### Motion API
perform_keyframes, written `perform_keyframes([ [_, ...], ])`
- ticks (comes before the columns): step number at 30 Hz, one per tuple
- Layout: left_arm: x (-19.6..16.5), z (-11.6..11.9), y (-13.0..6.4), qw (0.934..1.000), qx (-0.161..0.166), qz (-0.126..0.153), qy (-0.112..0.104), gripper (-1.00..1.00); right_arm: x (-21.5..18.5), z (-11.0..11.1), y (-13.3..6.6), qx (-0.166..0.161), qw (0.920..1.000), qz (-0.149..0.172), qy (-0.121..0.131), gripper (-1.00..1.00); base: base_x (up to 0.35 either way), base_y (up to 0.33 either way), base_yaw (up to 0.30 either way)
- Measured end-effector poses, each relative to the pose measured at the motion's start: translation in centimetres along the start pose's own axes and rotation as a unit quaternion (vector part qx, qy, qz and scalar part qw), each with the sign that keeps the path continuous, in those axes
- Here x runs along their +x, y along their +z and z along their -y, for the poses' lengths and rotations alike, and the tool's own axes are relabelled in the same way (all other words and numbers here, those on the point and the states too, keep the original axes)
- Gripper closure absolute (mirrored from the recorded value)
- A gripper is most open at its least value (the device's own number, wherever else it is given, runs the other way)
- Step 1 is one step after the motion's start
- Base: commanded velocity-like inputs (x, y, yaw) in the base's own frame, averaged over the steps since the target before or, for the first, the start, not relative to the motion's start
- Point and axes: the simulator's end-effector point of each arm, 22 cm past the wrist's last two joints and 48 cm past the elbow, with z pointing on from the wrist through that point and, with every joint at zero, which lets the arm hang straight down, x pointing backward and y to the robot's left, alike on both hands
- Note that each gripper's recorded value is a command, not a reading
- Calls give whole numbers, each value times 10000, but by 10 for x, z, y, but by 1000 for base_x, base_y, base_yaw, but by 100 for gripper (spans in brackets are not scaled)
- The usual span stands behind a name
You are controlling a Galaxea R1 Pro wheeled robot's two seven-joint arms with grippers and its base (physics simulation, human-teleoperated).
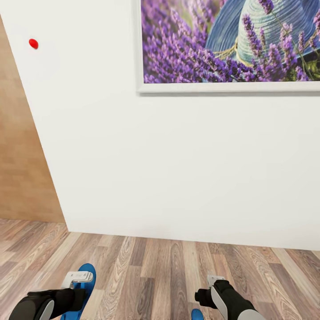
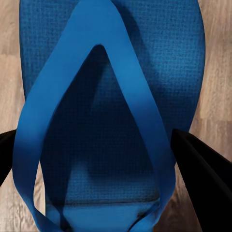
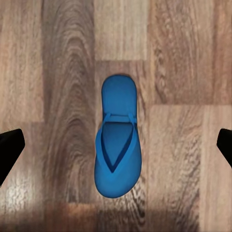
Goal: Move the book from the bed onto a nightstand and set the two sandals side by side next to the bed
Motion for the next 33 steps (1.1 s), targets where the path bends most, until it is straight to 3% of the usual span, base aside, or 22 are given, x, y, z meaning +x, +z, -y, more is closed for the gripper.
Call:
perform_keyframes([
  [24, 25, -1, 29, 9992, 6, -398, -8, 100, -4, -5, 26, 41, 9998, -212, -2, -100, 0, 0, 0],
  [33, 36, -2, 39, 9983, 1, -582, -17, 100, -1, -10, 34, 67, 9990, -438, -23, -100, 0, 0, 0],
])
